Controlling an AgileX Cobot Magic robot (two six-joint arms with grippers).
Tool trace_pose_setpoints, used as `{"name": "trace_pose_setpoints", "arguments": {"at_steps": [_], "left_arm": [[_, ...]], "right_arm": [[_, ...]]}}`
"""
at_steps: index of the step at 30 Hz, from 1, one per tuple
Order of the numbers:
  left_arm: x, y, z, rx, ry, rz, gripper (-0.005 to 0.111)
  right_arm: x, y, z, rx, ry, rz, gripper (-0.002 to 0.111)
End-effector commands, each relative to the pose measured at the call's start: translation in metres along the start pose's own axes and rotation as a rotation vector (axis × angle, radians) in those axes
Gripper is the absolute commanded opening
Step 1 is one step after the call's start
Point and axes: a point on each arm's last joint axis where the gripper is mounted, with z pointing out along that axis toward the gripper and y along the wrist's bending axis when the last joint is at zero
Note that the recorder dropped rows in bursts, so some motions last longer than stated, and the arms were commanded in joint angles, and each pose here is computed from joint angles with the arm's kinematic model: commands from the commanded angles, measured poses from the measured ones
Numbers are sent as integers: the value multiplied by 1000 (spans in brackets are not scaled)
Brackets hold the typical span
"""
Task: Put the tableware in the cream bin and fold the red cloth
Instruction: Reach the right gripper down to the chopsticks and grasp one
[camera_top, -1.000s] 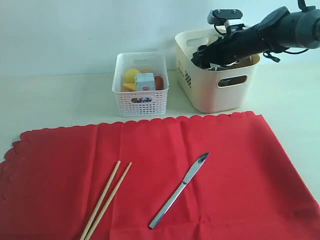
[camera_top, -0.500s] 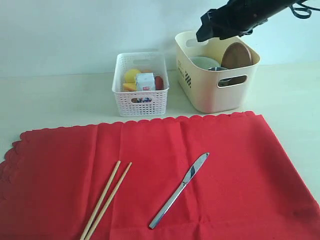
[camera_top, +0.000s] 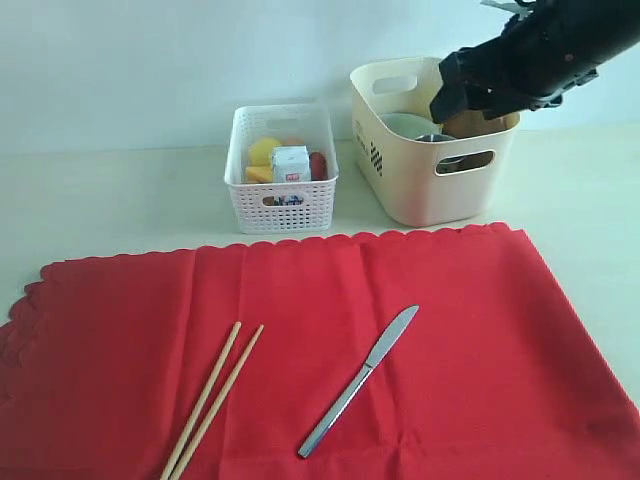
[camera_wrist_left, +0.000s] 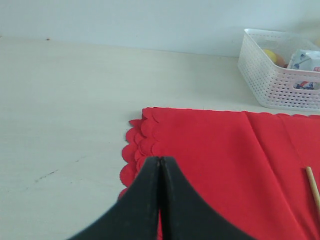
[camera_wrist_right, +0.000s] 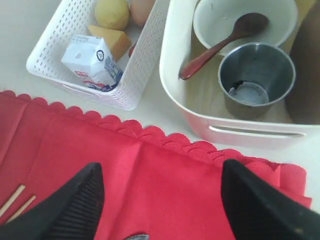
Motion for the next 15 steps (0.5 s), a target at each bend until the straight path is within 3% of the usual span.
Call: {"name": "trace_pose_setpoints", "arguments": {"at_steps": [1,15], "left_arm": [[-1,0,0,6,-13,-2,1],[-1,0,0,6,-13,-2,1]], "right_arm": [[14,12,-16,41,-68,-50,63],[40,118,0,-147,39,-319,63]]}}
